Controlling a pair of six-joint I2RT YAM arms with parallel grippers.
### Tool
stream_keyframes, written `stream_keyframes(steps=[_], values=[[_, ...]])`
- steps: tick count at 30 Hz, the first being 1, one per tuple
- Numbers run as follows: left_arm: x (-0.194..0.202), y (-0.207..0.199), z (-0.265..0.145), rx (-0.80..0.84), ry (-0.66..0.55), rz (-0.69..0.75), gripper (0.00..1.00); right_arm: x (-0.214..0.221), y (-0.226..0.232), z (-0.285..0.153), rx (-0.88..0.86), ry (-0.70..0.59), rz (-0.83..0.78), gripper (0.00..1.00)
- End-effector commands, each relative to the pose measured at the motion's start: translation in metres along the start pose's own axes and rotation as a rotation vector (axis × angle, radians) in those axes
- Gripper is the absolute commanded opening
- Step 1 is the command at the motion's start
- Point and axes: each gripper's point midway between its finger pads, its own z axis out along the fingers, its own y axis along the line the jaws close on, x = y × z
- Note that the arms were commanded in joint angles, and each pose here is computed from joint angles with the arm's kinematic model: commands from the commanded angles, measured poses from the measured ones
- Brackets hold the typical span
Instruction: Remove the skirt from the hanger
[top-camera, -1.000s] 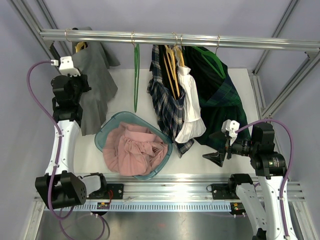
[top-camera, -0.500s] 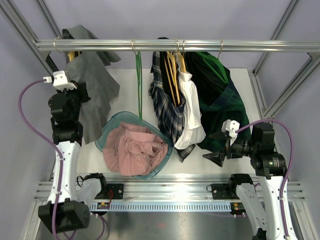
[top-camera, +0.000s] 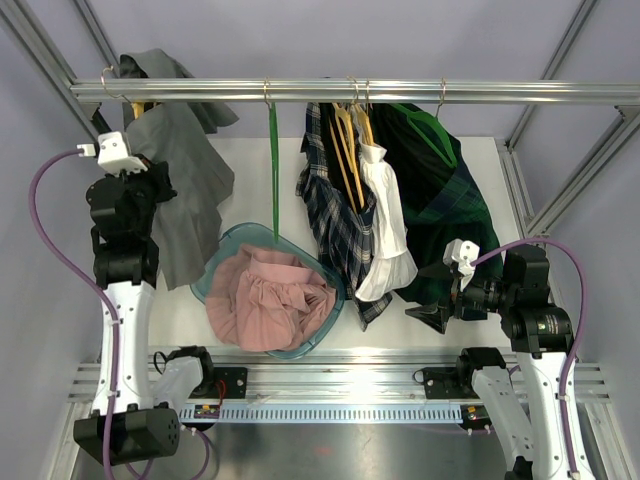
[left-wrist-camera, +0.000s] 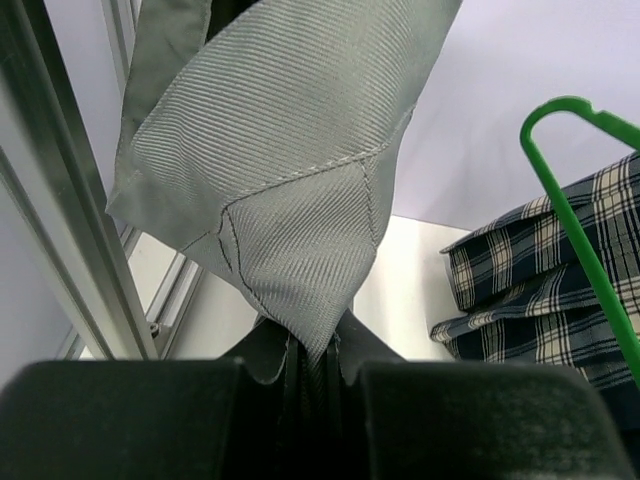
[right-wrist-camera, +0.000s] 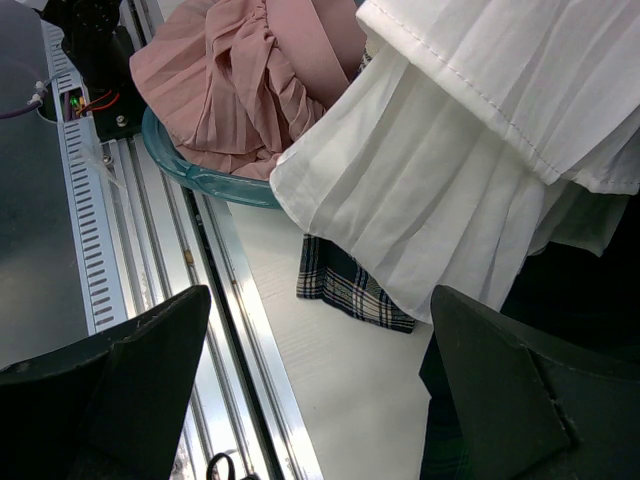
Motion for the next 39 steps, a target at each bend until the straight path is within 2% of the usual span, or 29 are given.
stream_keyframes(steps=[1,3,7,11,17,26,31,39], values=[[-0.075,-0.013,-0.028,0.013,-0.182,0.049,0.00,-0.003,-0.003,-0.001,0.010,-0.010,-0.024,1.00],[-0.055,-0.006,-0.032,-0.017,-0.112,0.062,0.00,-0.004,-0.002,-0.001,0.009,-0.011,-0.025,0.99],[-0.029,0.003,-0.044,-0.052,-0.051,0.067,0.00,-0.004,-0.002,-0.001,0.006,-0.013,-0.025,0.99],[-0.015,0.000,-0.056,-0.034,-0.021,0.042,0.00,-0.004,-0.002,-0.001,0.004,-0.013,-0.026,0.99],[-0.010,-0.025,-0.093,0.089,-0.033,0.019,0.00,-0.005,0.000,-0.002,0.002,-0.015,-0.037,1.00],[-0.016,-0.048,-0.150,0.192,-0.129,-0.014,0.00,-0.005,0.003,-0.001,-0.024,-0.014,-0.029,1.00],[-0.043,-0.058,-0.184,0.219,-0.250,-0.070,0.00,-0.007,0.003,-0.001,-0.033,-0.014,-0.025,0.99],[-0.076,-0.069,-0.247,0.232,-0.364,-0.090,0.00,-0.011,0.008,-0.007,-0.030,0.019,-0.027,1.00]])
